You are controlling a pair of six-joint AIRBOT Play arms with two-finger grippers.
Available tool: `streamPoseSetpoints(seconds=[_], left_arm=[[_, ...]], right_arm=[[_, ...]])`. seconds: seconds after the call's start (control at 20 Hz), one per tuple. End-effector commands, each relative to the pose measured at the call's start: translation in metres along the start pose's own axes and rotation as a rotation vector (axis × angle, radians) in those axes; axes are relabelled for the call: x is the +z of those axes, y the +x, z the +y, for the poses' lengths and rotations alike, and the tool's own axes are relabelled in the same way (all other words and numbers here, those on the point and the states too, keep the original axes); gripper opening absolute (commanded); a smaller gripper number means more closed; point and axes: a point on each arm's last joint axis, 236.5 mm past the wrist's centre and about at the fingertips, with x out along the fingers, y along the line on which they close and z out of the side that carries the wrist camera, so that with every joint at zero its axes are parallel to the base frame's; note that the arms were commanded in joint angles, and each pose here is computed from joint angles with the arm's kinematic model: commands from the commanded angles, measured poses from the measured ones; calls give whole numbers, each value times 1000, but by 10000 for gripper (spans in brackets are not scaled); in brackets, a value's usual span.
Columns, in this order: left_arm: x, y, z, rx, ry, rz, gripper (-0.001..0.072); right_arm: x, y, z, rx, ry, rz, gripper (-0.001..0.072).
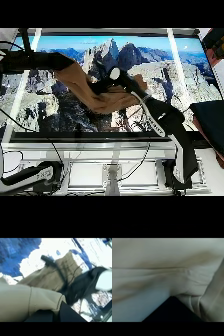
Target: Fold the clothes and pants, and hang the long-sleeved shirts on hangers.
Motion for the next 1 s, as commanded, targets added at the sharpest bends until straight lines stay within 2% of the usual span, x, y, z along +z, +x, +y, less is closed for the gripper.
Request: streamPoseSetpoints(seconds=[0.0,0.2,0.35,0.45,0.7,0.95], left_arm=[[-3,10,-3,-20,-6,11,28],[-18,40,-24,-80,6,76,28],[-32,74,-45,-125,21,119,28],[-38,105,-55,-133,26,118,28],[-61,192,-97,-169,-3,88,28],[-88,262,-119,-117,-27,22,41]], right_arm=[[-10,16,15,18,12,9,27],[-7,-34,-40,-150,-39,73,27],[5,-123,-97,-382,-67,90,27],[9,-196,-118,-469,-33,80,28],[35,-354,-121,-541,21,-190,28],[34,-424,-118,-590,23,-319,29]])
